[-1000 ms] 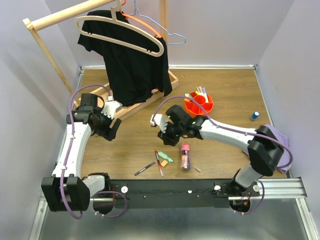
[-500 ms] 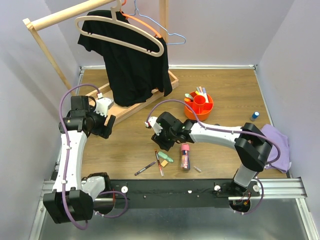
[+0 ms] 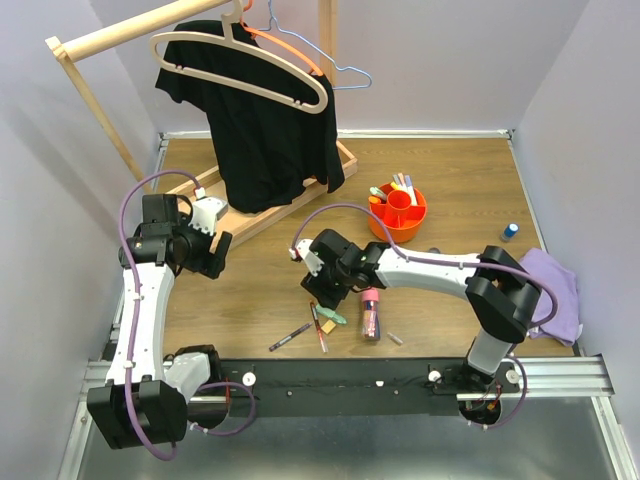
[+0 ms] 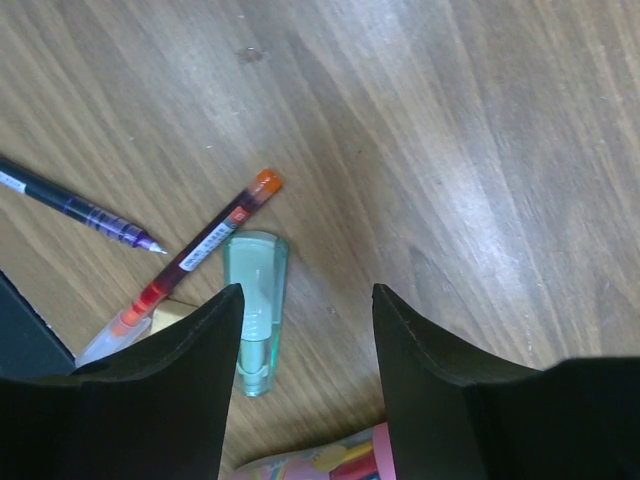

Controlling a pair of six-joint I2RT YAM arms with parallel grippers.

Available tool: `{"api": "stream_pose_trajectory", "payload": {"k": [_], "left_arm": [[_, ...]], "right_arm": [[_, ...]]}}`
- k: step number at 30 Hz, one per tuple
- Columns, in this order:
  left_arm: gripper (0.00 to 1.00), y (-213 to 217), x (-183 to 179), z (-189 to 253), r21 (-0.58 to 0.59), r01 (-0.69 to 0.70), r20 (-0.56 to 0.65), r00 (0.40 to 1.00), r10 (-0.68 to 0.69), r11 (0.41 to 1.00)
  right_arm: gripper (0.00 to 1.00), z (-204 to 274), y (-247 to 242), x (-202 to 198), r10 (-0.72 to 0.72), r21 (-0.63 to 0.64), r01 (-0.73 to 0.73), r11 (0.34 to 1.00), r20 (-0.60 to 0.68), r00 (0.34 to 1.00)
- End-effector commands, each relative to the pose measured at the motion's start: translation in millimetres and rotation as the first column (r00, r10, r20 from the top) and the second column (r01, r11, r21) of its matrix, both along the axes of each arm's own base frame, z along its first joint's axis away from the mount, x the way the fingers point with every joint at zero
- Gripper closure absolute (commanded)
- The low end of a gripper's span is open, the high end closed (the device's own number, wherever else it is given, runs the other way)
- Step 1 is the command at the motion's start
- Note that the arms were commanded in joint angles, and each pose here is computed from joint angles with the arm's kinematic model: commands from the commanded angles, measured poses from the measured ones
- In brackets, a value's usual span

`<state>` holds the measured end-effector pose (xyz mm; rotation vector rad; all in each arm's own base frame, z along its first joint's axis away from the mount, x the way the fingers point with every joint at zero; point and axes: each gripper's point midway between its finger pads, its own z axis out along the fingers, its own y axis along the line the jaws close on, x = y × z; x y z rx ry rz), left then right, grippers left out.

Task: Sort the stationery into containers
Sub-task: Pick up the stationery from the center of the board, then place the stationery at the center of the board.

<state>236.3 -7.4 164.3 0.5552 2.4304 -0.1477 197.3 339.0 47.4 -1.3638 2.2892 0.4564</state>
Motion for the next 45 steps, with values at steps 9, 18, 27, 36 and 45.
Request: {"api": "stream_pose_trajectory", "payload": {"k": [9, 18, 27, 36, 45], "left_arm": [[0.10, -4.0, 1.6, 5.2, -0.026, 0.005, 0.028, 1.000, -0.004, 1.000], [0.10, -3.9, 3.4, 3.6, -0.026, 0.002, 0.037, 0.999, -0.001, 1.000], [0.10, -6.9, 9.2, 2.8, -0.047, 0.007, 0.042, 0.999, -0.005, 0.999], [0.10, -20.9, 17.7, 20.6, -0.086, 0.112, 0.095, 0.990, -0.103, 0.990], [0.09, -47.3, 20.8, 44.8, -0.184, 0.233, 0.150, 0.967, -0.207, 0.955]], "right_arm": [[0.32, -20.2, 2.8, -14.9, -0.004, -0.057, 0.002, 0.998, -0.025, 1.000], [0.37, -40.9, -10.0, -18.3, -0.013, -0.123, 0.010, 0.992, -0.026, 1.000], [0.83, -28.4, -2.2, 2.8, 0.035, -0.115, -0.023, 0.993, 0.101, 0.994], [1.00, 100.8, 36.4, 85.9, -0.051, 0.105, 0.006, 0.994, 0.426, 0.903], [0.99, 171.9, -53.0, 207.1, -0.378, 0.251, 0.285, 0.925, 0.536, 0.755]]}}
